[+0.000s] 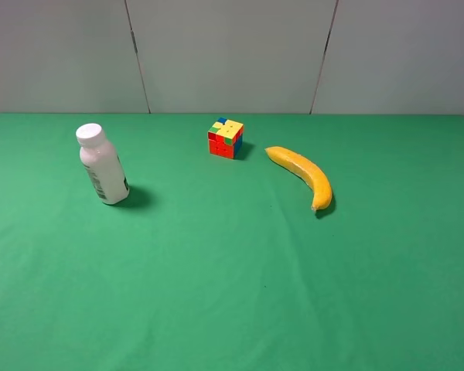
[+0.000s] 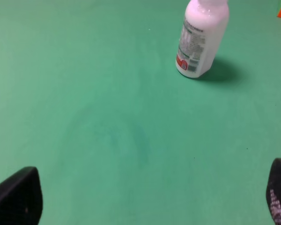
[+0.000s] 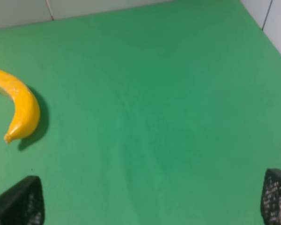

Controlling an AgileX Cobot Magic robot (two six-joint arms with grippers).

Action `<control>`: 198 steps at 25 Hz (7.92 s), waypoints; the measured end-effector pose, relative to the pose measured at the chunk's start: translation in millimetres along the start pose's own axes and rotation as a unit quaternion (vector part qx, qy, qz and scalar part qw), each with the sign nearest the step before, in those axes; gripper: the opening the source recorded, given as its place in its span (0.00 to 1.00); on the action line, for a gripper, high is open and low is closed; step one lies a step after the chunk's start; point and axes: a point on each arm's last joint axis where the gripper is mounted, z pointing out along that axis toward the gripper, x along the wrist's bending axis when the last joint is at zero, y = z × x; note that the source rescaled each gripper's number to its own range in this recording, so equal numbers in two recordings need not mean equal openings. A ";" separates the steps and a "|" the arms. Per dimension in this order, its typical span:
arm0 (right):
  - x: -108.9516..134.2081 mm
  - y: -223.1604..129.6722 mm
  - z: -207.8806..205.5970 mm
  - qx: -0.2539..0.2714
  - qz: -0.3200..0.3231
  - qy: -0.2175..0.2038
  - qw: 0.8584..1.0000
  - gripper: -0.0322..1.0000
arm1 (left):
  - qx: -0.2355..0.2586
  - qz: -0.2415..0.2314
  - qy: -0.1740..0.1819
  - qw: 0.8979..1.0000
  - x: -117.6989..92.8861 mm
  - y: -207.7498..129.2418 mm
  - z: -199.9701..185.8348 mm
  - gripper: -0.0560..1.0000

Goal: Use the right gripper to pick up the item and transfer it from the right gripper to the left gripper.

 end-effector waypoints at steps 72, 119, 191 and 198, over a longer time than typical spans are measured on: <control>65.8 115.4 175.0 0.287 -0.128 0.096 0.945 0.99 | 0.000 0.000 0.000 1.000 0.0 0.0 0.0 0.93; 169.9 13.4 378.0 0.447 -0.183 0.139 0.864 0.99 | 0.000 0.000 0.000 1.000 0.0 0.0 0.0 0.93; 151.0 114.8 266.1 0.416 -0.166 0.160 0.880 0.03 | 0.000 0.000 0.000 1.000 0.0 0.0 0.0 0.93; 188.1 107.7 239.2 0.406 -0.221 0.206 0.862 0.03 | 0.000 0.000 0.000 1.000 0.0 0.0 0.0 0.93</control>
